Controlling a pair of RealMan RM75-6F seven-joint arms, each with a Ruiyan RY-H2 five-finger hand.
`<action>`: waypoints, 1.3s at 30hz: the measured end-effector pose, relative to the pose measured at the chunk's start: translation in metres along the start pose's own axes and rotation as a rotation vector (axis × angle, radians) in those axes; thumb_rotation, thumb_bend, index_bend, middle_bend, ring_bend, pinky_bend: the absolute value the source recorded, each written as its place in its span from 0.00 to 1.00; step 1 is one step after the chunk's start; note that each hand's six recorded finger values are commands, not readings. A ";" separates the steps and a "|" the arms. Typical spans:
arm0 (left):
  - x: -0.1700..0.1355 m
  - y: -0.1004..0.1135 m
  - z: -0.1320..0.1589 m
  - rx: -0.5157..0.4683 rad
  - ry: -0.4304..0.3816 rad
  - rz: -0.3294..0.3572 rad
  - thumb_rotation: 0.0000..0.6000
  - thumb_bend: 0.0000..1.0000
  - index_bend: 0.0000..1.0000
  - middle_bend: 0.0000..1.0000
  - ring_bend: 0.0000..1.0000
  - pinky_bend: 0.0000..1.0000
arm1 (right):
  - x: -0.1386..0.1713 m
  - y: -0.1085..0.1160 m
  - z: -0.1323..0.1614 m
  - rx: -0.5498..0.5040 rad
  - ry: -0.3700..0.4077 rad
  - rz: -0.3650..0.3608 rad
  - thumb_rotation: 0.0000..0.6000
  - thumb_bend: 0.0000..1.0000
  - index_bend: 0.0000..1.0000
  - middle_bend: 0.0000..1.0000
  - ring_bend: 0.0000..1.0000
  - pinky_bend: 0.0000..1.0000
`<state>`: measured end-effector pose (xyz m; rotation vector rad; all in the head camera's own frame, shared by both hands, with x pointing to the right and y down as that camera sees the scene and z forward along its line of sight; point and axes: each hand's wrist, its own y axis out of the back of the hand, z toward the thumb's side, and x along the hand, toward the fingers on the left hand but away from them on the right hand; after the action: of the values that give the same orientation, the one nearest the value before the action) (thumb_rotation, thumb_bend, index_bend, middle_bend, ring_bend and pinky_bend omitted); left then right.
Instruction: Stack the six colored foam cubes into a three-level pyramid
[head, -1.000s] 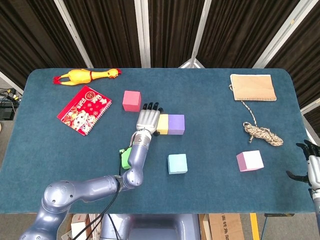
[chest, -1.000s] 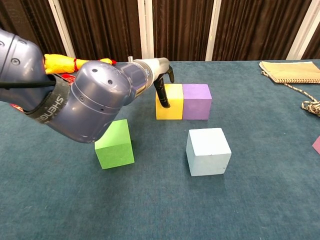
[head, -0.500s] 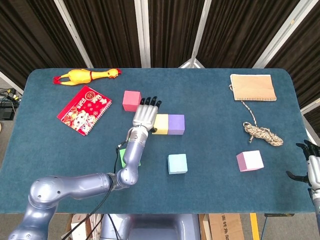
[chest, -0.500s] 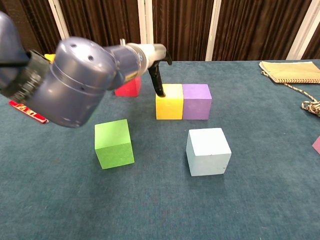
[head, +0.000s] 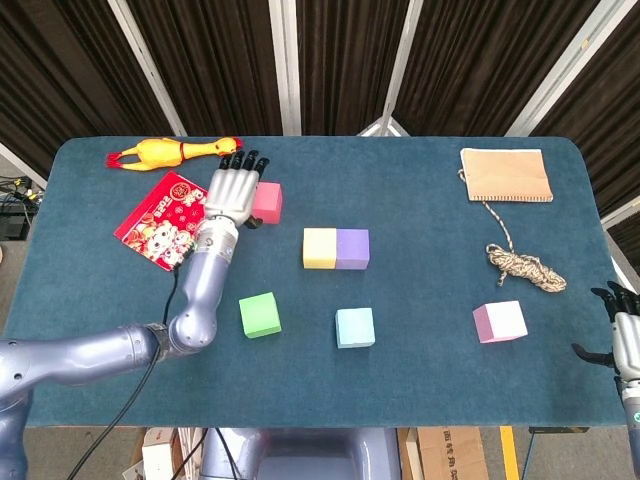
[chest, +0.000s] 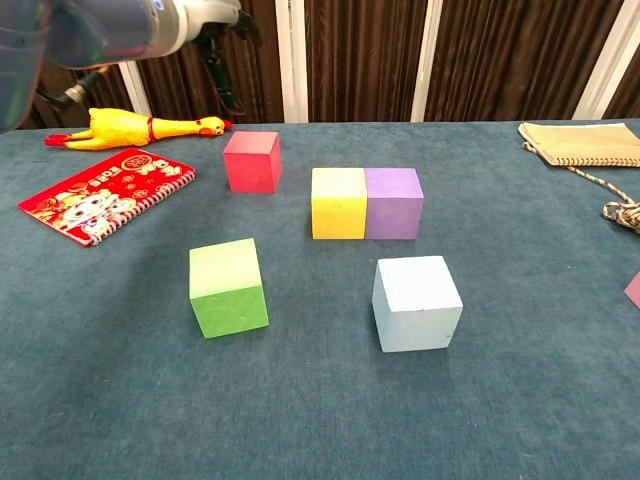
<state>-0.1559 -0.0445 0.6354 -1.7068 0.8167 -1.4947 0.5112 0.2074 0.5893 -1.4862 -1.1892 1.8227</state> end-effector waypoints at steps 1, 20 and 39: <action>0.002 0.000 -0.003 -0.003 0.003 -0.004 1.00 0.22 0.12 0.03 0.00 0.00 | 0.000 0.000 0.000 0.004 -0.002 -0.001 1.00 0.18 0.18 0.10 0.08 0.04; 0.048 -0.019 -0.057 0.013 0.082 -0.077 1.00 0.17 0.10 0.03 0.00 0.00 | 0.008 0.011 0.014 0.019 0.063 -0.055 1.00 0.18 0.18 0.10 0.08 0.02; 0.068 -0.051 -0.060 0.034 0.103 -0.137 1.00 0.14 0.09 0.04 0.00 0.00 | 0.017 0.013 0.034 0.020 0.157 -0.083 1.00 0.18 0.18 0.10 0.08 0.02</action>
<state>-0.2066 -0.0796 0.7193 -1.7013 0.7353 -1.6911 0.4761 0.2042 0.5700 -1.5156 -1.1358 1.6276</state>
